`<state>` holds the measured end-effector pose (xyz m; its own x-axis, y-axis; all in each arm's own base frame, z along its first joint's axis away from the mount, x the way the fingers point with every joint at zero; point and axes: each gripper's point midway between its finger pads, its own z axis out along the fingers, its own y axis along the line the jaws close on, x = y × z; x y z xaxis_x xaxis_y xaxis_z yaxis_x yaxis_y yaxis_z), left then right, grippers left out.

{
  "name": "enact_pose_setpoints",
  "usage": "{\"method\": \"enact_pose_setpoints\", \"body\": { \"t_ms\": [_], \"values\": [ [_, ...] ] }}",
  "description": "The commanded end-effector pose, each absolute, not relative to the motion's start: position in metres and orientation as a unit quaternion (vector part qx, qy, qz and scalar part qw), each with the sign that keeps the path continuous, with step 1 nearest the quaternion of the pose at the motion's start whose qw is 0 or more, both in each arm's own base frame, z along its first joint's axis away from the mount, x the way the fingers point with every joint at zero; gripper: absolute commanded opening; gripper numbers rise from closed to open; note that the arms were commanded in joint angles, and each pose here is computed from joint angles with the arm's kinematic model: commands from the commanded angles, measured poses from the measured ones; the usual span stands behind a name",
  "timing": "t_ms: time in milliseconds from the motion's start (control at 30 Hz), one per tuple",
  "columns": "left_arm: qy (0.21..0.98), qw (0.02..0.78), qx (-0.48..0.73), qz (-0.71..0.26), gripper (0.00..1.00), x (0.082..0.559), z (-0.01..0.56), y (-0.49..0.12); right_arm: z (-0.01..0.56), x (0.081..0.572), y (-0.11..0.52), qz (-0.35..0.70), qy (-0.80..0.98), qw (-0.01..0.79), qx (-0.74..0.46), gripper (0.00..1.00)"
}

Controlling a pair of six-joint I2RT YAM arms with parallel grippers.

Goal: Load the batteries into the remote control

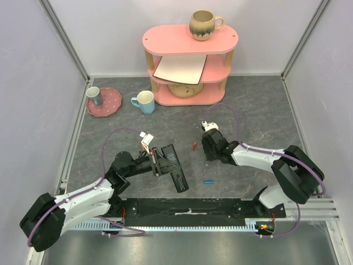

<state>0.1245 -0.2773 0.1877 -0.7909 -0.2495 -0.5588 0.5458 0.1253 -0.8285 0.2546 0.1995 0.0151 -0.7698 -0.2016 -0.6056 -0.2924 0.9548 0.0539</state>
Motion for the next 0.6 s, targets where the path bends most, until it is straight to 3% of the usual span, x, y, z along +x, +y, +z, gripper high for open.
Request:
{"method": "enact_pose_setpoints", "body": {
  "t_ms": [0, 567],
  "values": [
    [0.667, 0.331, 0.128, -0.655, 0.02, 0.127, 0.199, -0.278, 0.006, 0.24, 0.194, 0.056, 0.948, 0.278, -0.147, 0.38],
    [0.666, 0.332, 0.123, -0.657, 0.02, 0.128, 0.198, -0.278, 0.005, 0.232, 0.19, 0.027, 0.95, 0.273, -0.152, 0.38]
  ]
}}
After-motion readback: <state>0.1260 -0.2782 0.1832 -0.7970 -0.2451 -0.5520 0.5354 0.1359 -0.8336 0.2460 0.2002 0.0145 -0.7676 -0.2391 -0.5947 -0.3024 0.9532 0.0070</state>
